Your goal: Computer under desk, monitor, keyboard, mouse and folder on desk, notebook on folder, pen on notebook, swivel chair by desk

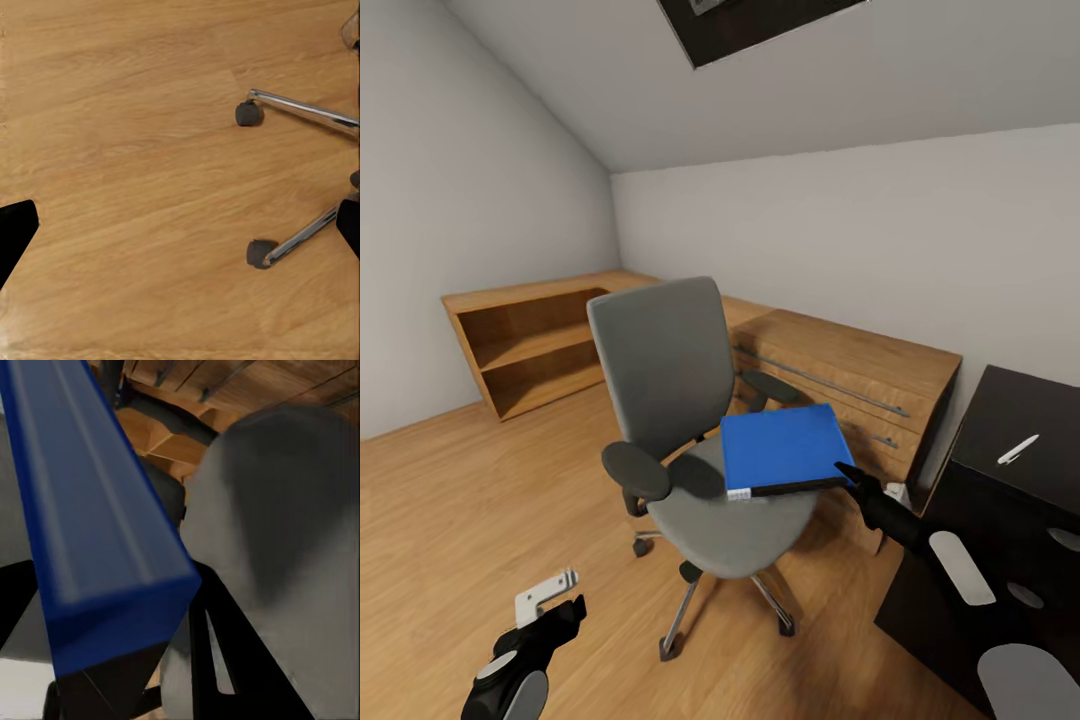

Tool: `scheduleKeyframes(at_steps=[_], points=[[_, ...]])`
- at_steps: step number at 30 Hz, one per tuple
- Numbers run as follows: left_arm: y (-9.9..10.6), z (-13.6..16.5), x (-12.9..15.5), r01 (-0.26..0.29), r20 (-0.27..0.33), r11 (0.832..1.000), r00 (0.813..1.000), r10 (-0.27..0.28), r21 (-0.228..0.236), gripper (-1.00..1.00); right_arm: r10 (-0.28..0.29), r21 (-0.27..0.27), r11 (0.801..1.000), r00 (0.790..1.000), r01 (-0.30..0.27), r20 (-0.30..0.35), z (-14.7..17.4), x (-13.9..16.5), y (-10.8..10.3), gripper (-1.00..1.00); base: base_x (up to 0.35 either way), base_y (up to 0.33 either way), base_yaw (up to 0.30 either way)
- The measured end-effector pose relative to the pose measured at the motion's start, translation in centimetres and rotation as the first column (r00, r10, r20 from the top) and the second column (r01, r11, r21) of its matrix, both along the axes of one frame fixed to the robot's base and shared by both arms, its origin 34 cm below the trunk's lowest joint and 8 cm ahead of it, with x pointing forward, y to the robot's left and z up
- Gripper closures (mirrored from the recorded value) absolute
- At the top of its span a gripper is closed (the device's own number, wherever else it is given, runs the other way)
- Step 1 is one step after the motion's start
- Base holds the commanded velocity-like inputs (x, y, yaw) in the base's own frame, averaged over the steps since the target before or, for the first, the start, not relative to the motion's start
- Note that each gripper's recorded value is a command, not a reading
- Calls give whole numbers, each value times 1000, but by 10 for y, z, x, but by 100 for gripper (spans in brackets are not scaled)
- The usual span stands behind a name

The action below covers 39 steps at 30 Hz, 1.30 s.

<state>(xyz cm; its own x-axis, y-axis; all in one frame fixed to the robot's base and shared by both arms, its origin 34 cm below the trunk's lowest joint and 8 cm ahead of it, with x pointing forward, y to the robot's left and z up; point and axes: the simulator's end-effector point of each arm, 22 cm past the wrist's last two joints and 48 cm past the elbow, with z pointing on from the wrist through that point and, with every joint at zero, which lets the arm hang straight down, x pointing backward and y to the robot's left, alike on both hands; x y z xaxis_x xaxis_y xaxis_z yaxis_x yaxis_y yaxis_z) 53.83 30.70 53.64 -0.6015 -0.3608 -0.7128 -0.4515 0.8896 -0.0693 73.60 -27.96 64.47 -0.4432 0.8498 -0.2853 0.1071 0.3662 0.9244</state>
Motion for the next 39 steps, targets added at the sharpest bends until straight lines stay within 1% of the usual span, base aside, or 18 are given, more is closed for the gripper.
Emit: scheduleKeyframes(at_steps=[1, 3, 4, 5, 6, 12, 14, 16, 18, 19, 21, 22, 23, 24, 26, 29, 36, 39], points=[[2, -13, -7, -4, -37, 1000, 999, 4, 5, -100, 4, -6, 1000, 1000, -3, 22, 11, 3, 1, 100, 0, 0, 0], [4, -21, -14, -6, -69, 1000, 998, 7, 9, -100, 8, -19, 1000, 999, -7, 36, 21, 5, 2, 100, 0, 0, 0], [6, -31, -21, -9, -102, 1000, 995, 10, 13, -100, 13, -31, 999, 999, -12, 47, 28, 7, 3, 100, 0, 0, 0], [9, -55, -37, -16, -165, 1000, 986, 19, 21, -100, 22, -57, 998, 997, -18, 70, 40, 9, 5, 100, 0, 0, 0], [12, -66, -46, -22, -193, 999, 981, 27, 28, -100, 26, -70, 997, 996, -20, 88, 50, 11, 6, 100, 0, 0, 0], [29, -107, -88, -72, -277, 995, 957, 89, 71, -100, 27, -108, 994, 983, -7, 184, 108, 20, 3, 100, 0, 0, 0], [31, -111, -97, -76, -295, 994, 951, 97, 80, -100, 3, -110, 994, 979, 20, 205, 124, 22, -7, 100, 0, 0, 0], [34, -112, -102, -82, -306, 993, 946, 105, 86, -100, -41, -109, 992, 970, 69, 239, 150, 25, -22, 100, 0, 0, 0], [36, -112, -106, -85, -316, 992, 943, 109, 90, -100, -68, -122, 987, 962, 103, 264, 173, 26, -30, 100, 0, 0, 0], [38, -115, -113, -87, -334, 992, 936, 114, 94, -100, -93, -139, 981, 955, 137, 283, 194, 26, -36, 100, 0, 0, 0], [41, -122, -128, -85, -371, 991, 921, 118, 104, -100, -129, -178, 966, 948, 186, 291, 217, 24, -45, 100, 0, 0, 0], [42, -125, -134, -84, -386, 991, 915, 119, 107, -100, -149, -196, 958, 947, 210, 285, 224, 24, -49, 100, 0, 0, 0], [42, -127, -139, -82, -400, 991, 909, 119, 109, -100, -189, -216, 945, 947, 247, 260, 226, 23, -58, 100, 0, 0, 0], [42, -127, -140, -81, -400, 991, 909, 117, 107, -100, -225, -224, 934, 944, 279, 239, 227, 22, -67, 100, 0, 0, 0], [42, -125, -140, -83, -388, 991, 914, 116, 101, -100, -269, -226, 922, 939, 315, 213, 227, 20, -79, 100, 0, 0, 0], [45, -128, -147, -99, -363, 989, 923, 131, 106, -100, -305, -219, 914, 934, 342, 184, 228, 19, -84, 100, 0, 0, 0], [49, -121, -157, -108, -368, 987, 919, 144, 116, -100, -297, -231, 912, 934, 339, 196, 240, 4, -80, 100, 0, 0, 0], [49, -119, -162, -107, -380, 987, 914, 144, 118, -100, -270, -222, 924, 942, 311, 198, 245, -1, -72, 100, 0, 0, 0]])
